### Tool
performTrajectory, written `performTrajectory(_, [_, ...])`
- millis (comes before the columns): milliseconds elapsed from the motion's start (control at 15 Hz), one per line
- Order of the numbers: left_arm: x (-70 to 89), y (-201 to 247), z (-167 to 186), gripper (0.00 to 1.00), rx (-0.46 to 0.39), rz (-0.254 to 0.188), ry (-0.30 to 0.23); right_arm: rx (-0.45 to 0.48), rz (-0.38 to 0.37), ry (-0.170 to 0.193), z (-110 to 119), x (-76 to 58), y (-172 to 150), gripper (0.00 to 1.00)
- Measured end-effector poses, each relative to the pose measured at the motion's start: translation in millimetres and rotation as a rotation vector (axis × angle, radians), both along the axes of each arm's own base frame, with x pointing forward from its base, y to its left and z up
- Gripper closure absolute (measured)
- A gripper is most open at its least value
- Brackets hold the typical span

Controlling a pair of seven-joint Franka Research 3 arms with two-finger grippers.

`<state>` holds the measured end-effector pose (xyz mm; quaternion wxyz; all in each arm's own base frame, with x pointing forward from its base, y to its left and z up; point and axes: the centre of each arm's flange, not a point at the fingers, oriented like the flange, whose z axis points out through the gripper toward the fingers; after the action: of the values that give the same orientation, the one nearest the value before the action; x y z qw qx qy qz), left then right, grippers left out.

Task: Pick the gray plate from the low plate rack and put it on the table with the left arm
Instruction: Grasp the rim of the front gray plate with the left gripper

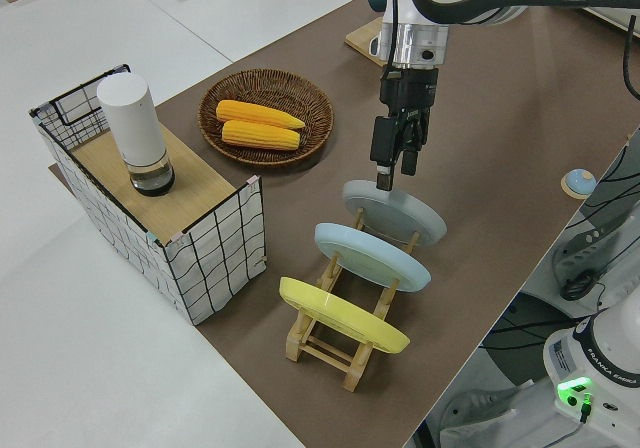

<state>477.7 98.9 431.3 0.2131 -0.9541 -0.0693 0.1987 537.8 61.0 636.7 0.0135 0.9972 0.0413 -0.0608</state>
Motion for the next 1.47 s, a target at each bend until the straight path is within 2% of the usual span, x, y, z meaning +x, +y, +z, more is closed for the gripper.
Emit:
performTrajectory(67, [0.7, 0.7, -1.1, 0.27, 0.006, 0.013, -0.008, 0.0, 0.0, 0.0, 0.0, 0.0, 0.0, 0.01])
performTrajectory(133, [1.3, 0.3, -1.6, 0.41, 0.012, 0.027, -0.017, 0.0, 0.0, 0.0, 0.0, 0.0, 0.0, 0.01])
performTrajectory(200, [1.5, 0.2, -1.7, 0.52, 0.014, 0.034, -0.02, 0.0, 0.0, 0.0, 0.0, 0.0, 0.0, 0.01])
performTrajectory(267, [1.7, 0.0, -1.8, 0.68, 0.015, 0.038, -0.024, 0.0, 0.0, 0.0, 0.0, 0.0, 0.0, 0.01])
performTrajectory(400, [2.9, -2.4, 0.4, 0.87, 0.009, 0.04, -0.033, 0.0, 0.0, 0.0, 0.0, 0.0, 0.0, 0.01])
performTrajectory(933, [3.9, -6.1, 9.2, 0.88, 0.008, 0.037, -0.051, 0.0, 0.0, 0.0, 0.0, 0.0, 0.0, 0.01])
performTrajectory(1267, [8.8, -11.3, 50.8, 0.88, 0.02, 0.058, -0.052, 0.0, 0.0, 0.0, 0.0, 0.0, 0.0, 0.01])
performTrajectory(1467, [11.8, -18.1, 70.6, 0.88, -0.05, 0.072, -0.071, 0.0, 0.0, 0.0, 0.0, 0.0, 0.0, 0.01])
